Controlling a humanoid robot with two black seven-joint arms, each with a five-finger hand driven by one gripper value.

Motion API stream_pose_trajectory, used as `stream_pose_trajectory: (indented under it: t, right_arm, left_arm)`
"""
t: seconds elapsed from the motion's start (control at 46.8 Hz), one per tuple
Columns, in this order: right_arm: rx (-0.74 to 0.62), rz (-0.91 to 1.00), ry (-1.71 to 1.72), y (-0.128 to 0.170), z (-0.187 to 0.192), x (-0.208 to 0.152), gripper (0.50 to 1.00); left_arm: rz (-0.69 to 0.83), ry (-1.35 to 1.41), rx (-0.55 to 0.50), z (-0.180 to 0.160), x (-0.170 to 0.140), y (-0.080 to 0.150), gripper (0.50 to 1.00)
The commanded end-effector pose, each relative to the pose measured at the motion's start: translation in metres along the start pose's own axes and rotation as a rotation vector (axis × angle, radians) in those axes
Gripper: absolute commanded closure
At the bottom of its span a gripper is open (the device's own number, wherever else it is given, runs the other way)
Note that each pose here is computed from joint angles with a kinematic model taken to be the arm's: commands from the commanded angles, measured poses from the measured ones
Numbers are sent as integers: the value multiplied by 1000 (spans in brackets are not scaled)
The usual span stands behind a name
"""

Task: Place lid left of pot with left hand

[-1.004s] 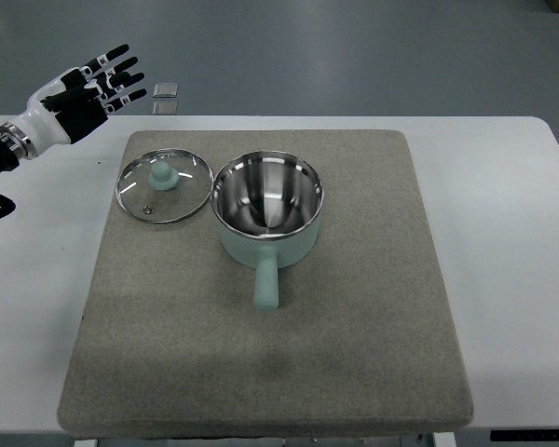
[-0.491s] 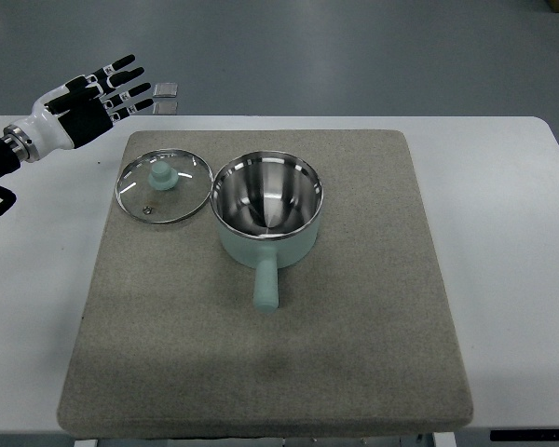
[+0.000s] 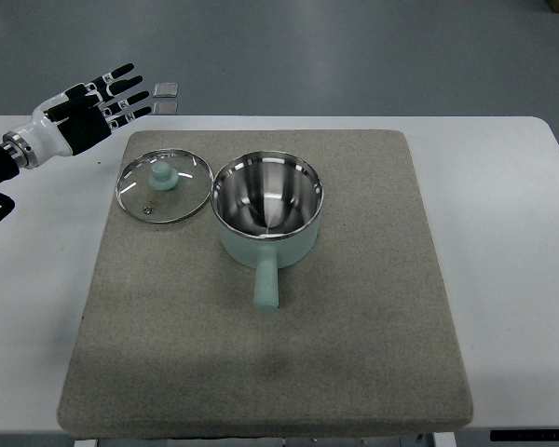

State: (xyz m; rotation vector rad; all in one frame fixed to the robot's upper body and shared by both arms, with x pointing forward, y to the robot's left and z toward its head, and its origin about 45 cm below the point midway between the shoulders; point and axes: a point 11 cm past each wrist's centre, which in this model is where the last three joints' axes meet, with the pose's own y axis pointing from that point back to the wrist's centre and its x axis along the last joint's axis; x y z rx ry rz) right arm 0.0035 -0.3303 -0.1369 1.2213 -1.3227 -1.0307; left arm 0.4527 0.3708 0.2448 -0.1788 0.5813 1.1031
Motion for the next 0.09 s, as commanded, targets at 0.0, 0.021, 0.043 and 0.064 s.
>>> stream_pose_trajectory:
  t: [0.0,0.021,0.043,0.064]
  right_arm:
    - [-2,-9,1,0,0,-1,576]
    - [-2,-12,1,0,0,-1,576]
    - [-2,-15,1,0,0,-2,576]
    - [-2,-18,0,0,0,-2,576]
  left_arm:
    - [-1,-1,1,0,0,0,504]
    - [-1,-1,1,0,0,0,504]
    - [-1,-1,1,0,0,0,504]
    - [-1,-2,2,-1,0,0,504]
